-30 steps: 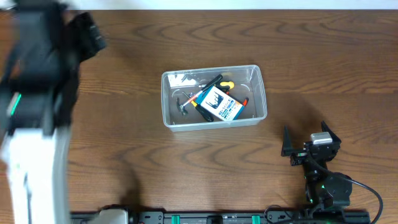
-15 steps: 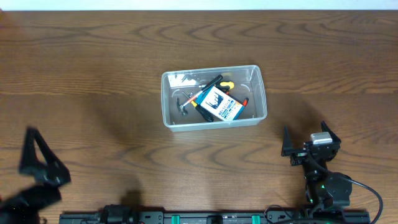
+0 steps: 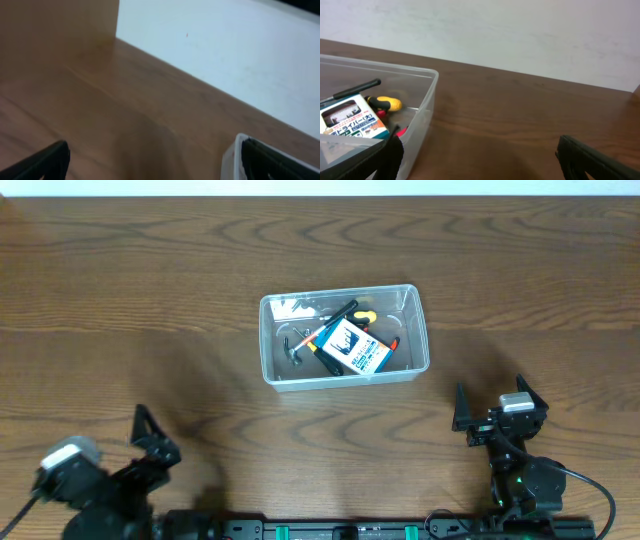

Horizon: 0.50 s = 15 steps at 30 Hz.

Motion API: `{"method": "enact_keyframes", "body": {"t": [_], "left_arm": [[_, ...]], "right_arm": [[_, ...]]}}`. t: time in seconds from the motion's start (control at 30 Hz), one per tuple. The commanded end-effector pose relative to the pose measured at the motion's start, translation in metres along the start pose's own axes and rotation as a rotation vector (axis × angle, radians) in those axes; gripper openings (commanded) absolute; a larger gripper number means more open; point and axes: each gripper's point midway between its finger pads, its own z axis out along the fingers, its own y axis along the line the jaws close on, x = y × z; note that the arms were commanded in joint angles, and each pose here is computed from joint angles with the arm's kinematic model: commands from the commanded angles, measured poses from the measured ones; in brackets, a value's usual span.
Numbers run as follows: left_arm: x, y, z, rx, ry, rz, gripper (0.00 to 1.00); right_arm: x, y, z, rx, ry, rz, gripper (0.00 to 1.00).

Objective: Pack container

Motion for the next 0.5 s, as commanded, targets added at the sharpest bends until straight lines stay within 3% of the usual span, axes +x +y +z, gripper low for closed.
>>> {"method": "enact_keyframes", "body": {"t": [0.0, 0.23, 0.47], "left_arm": [[0.028, 0.001, 0.022, 0.011, 0.011, -0.037, 0.98], [0.062, -0.004, 0.069, 0.041, -0.035, -0.055, 0.98], [0.077, -0.005, 0.085, 0.052, -0.061, -0.065, 0.98]], "right_arm": [[0.000, -0.001, 0.000, 0.002, -0.004, -0.011, 0.99], [0.000, -0.001, 0.000, 0.002, -0.004, -0.011, 0.99], [0.000, -0.001, 0.000, 0.002, -0.004, -0.011, 0.99]]}}
